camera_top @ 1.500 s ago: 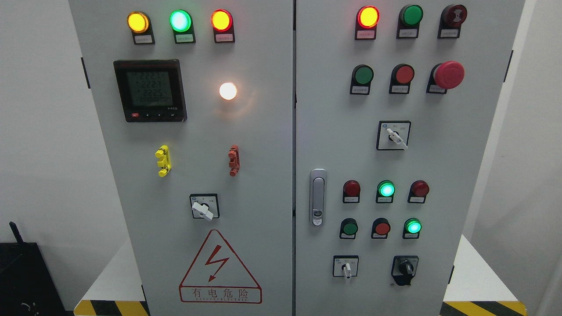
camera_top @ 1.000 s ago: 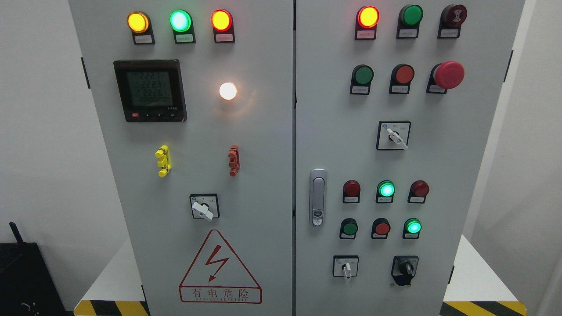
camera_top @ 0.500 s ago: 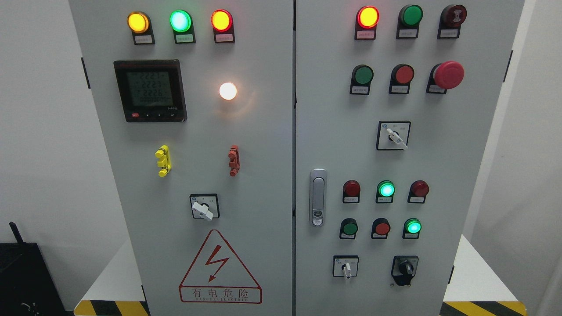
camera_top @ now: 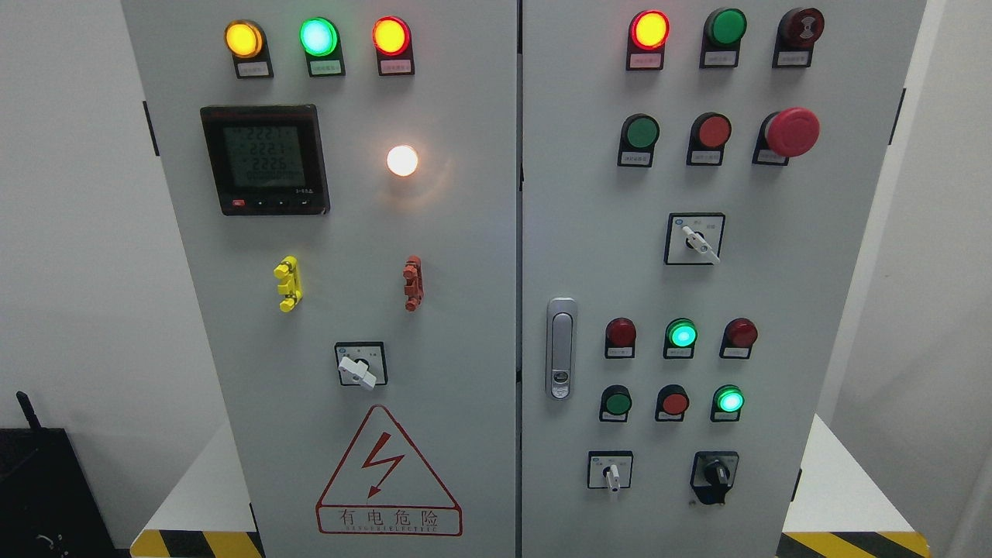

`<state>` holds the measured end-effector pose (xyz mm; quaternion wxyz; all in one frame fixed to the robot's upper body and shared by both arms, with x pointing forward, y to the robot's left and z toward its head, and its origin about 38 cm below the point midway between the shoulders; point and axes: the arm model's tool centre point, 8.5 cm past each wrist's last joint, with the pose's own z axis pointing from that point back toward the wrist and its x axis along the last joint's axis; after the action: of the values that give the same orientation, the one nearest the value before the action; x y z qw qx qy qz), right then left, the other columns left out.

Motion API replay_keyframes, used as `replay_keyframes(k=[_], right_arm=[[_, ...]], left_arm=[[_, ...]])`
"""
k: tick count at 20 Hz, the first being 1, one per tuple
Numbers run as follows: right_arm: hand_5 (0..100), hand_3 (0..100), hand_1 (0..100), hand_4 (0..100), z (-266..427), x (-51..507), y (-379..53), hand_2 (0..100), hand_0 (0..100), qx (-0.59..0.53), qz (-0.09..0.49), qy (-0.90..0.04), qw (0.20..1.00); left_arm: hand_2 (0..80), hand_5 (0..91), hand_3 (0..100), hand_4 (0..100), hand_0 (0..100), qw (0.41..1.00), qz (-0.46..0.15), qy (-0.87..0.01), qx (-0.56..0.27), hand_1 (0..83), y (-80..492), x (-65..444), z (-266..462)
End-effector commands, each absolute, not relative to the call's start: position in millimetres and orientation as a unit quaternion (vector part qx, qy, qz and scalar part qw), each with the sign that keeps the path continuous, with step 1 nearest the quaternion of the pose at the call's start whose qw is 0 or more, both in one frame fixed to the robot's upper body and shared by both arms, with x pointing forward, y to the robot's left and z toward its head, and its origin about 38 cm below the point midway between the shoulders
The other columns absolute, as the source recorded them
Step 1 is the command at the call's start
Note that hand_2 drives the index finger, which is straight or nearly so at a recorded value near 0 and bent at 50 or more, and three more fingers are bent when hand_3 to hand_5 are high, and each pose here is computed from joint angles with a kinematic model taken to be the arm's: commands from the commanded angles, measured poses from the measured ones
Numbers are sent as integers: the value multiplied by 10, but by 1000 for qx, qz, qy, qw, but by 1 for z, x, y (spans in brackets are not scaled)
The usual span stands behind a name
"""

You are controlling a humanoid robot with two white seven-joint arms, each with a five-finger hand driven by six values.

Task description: Flip black knob to close circuit

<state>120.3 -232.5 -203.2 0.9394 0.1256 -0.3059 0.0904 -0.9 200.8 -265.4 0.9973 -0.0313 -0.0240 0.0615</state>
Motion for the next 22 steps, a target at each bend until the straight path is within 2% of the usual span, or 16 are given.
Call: replay_keyframes(k=[1,6,8,9,11,12,15,16,18,20,22], right_arm=[[0,0,5,0,-76,239,-238,0,0,82,137,-545,823],[0,0,0,0,-14,259,-247,0,0,50,144,-620,770],[0,21,0,0,16,264,-254,0,0,-4,148,-652,744],[0,81,23,0,30,266,-260,4,0,-44,161,-662,731],[0,174,63,39,50,268,-270,96,0,-113,203,-667,708],[0,238,85,95,58,269,-276,159,0,-148,225,-663,699],[17,355,117,195,89,282,-294,246,0,-266,293,-643,655],[81,427,134,272,97,289,-296,299,0,-287,300,-642,644],[100,467,154,307,114,305,-303,330,0,-332,320,-635,620],[163,586,166,383,130,313,-315,411,0,-391,341,-606,603],[243,659,163,464,140,316,-322,477,0,-438,370,-569,590]], left_arm=[[0,0,0,0,120,997,62,-24,-31,556,201,-1,-265],[0,0,0,0,120,997,60,-24,-31,556,201,-1,-265],[0,0,0,0,120,997,62,-24,-31,556,201,-2,-265],[0,0,0,0,120,997,62,-24,-31,556,201,-1,-265],[0,0,0,0,120,997,62,-25,-32,556,201,0,-265],[0,0,0,0,120,997,62,-24,-31,556,201,-1,-265],[0,0,0,0,120,997,62,-24,-31,556,201,-2,-265],[0,0,0,0,120,997,62,-24,-31,556,201,-2,-265],[0,0,0,0,120,997,62,-24,-31,556,201,-1,-265],[0,0,0,0,120,997,60,-24,-31,556,201,-1,-265],[0,0,0,0,120,997,62,-24,-31,556,201,-1,-265]])
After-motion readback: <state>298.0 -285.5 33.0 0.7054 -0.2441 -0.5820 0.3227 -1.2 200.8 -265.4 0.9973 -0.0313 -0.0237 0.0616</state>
